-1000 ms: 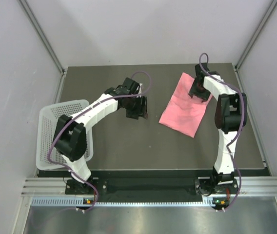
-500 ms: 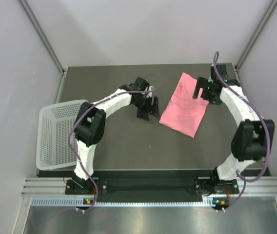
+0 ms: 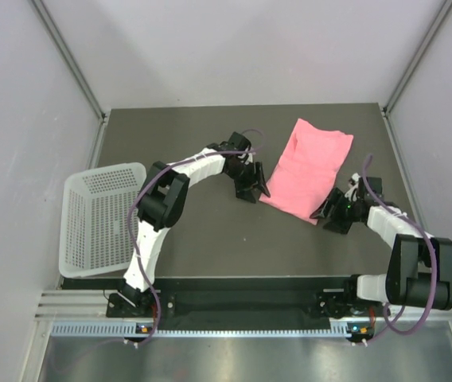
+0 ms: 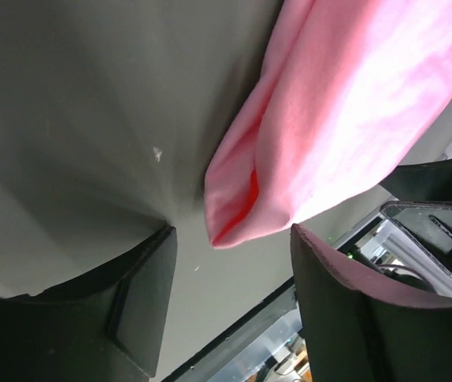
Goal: Fold and stack the t-shirts
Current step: Fold the tshirt
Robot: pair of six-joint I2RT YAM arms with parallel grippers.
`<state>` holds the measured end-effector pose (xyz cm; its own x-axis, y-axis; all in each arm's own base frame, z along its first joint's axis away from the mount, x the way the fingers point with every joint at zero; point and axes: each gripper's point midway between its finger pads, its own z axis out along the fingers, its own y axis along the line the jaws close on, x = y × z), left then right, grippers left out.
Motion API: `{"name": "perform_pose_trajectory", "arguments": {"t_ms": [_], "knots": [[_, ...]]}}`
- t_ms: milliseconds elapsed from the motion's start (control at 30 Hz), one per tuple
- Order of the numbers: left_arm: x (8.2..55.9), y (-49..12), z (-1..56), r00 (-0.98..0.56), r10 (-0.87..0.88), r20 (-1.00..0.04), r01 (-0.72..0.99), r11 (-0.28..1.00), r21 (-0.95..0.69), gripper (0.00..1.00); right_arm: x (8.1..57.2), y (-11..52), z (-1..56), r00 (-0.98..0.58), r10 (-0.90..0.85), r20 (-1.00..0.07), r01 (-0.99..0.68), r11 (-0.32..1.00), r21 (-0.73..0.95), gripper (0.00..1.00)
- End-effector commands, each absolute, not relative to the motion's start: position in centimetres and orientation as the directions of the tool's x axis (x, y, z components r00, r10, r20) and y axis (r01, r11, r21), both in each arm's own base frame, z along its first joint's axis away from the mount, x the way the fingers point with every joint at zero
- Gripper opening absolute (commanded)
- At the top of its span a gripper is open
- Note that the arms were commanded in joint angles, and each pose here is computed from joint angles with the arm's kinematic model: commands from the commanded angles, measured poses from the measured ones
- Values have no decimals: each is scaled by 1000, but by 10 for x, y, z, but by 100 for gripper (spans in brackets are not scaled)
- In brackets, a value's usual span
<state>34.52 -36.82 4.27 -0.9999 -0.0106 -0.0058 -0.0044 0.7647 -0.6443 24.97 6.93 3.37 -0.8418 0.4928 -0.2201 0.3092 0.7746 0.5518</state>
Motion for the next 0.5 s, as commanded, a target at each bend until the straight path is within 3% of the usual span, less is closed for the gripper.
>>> {"name": "perform_pose_trajectory", "arguments": {"t_ms": [0, 200, 300, 467], "knots": [[353, -374, 39, -998, -57, 4, -47, 779, -626, 63, 275, 70, 52, -792, 526, -309, 233, 729, 644, 63], [346, -370, 23, -995, -74, 68, -100, 801, -590, 53, 267, 73, 44, -784, 552, -283, 258, 706, 659, 65], [348, -371, 18, -995, -67, 70, -95, 802, -589, 44, 264, 74, 37, -779, 565, -271, 272, 694, 667, 74], [349, -369, 18, -998, -52, 46, -69, 811, -582, 37, 264, 74, 25, -759, 605, -241, 318, 666, 675, 75]]}}
